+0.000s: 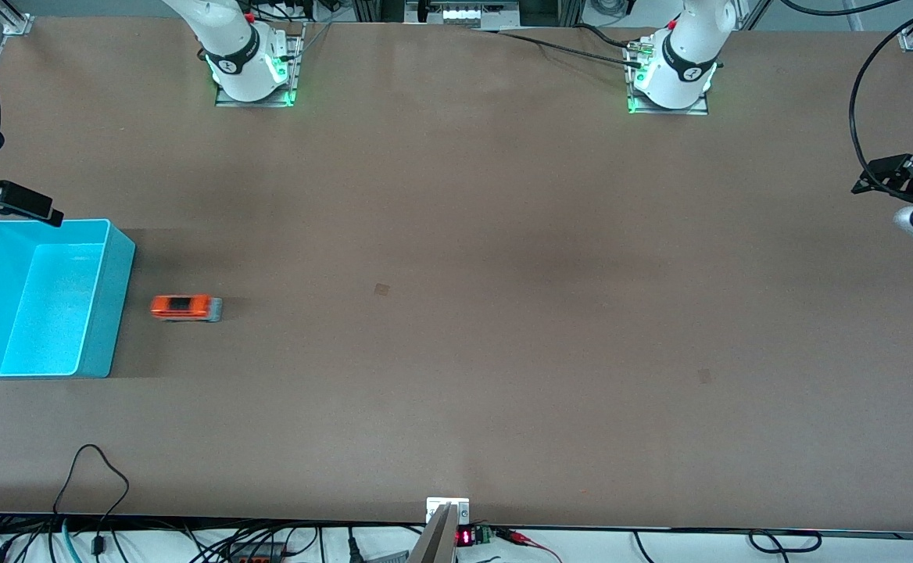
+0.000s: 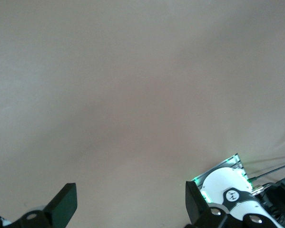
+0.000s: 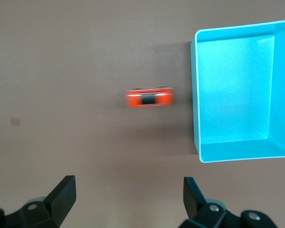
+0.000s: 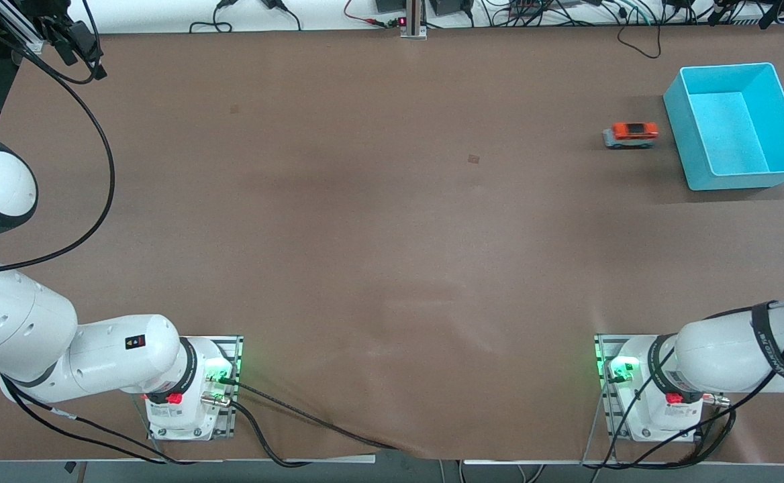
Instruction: Wind up bus and store in blue box
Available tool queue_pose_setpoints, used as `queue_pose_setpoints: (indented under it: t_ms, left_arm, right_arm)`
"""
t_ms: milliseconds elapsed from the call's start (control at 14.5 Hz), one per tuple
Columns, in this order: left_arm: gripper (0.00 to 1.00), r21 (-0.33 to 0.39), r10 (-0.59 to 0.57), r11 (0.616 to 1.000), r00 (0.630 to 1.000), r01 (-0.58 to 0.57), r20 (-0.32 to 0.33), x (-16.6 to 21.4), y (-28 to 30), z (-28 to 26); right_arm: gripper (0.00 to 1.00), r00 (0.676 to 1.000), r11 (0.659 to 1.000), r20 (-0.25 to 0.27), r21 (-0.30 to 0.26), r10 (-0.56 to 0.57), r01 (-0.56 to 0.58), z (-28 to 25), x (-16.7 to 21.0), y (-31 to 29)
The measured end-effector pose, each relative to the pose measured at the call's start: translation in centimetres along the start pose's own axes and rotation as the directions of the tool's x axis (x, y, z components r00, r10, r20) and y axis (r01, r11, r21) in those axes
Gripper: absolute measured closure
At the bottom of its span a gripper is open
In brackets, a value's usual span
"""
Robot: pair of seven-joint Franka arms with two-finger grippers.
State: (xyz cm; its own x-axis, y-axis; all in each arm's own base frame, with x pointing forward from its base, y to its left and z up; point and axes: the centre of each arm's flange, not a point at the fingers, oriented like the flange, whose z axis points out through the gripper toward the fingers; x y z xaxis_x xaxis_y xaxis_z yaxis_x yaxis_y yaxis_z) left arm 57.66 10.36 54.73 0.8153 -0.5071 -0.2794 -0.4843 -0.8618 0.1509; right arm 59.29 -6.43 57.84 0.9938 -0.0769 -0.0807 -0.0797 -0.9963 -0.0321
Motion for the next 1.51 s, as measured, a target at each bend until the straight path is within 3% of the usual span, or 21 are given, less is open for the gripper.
queue_pose_setpoints:
  t_ms: [275, 550, 757, 894, 1101, 1170, 1307, 1514]
  left_arm:
    - [0.00, 0.025, -0.110, 0.993, 0.993, 0.111, -0.036, -0.5, 1.6, -3.1]
    - [0.00, 0.064, -0.213, 0.974, 0.974, 0.218, -0.079, 1.1, 7.7, -5.7]
    - [0.00, 0.026, -0.450, 0.887, 0.873, 0.462, -0.187, 1.5, 9.9, -5.6]
    - [0.00, 0.001, -0.509, 0.852, 0.830, 0.523, -0.226, 1.1, 10.3, -4.3]
    - [0.00, 0.006, -0.496, 0.859, 0.836, 0.512, -0.233, 2.2, 11.7, -2.6]
    - [0.00, 0.012, -0.483, 0.867, 0.846, 0.498, -0.225, 2.9, 12.5, -2.1]
    - [0.00, 0.019, -0.466, 0.876, 0.857, 0.481, -0.220, 3.9, 13.7, -1.5]
    - [0.00, 0.025, -0.450, 0.884, 0.864, 0.467, -0.227, 4.4, 14.6, -1.6]
  right_arm:
    - [0.00, 1.000, 1.000, 0.000, 0.000, 0.000, 0.000, 0.0, 0.0, 0.0]
    - [0.00, 1.000, 0.999, 0.005, 0.036, 0.002, -0.002, 0.7, 0.5, -0.4]
    - [0.00, 0.999, 0.997, 0.033, 0.079, 0.009, -0.011, 3.0, 1.7, -0.6]
    - [0.00, 0.998, 0.996, 0.064, 0.089, 0.011, -0.017, 4.9, 2.3, -0.6]
    - [0.00, 0.991, 0.995, 0.132, 0.097, -0.017, 0.004, 8.9, 2.4, -0.9]
    - [0.00, 0.987, 0.992, 0.138, 0.107, -0.078, 0.064, 10.6, 2.4, -1.1]
    - [0.00, 0.956, 0.957, 0.116, 0.135, -0.271, 0.255, 14.2, 2.4, -0.8]
    - [0.00, 0.844, 0.844, 0.068, 0.116, -0.533, 0.524, 18.4, 2.2, 1.0]
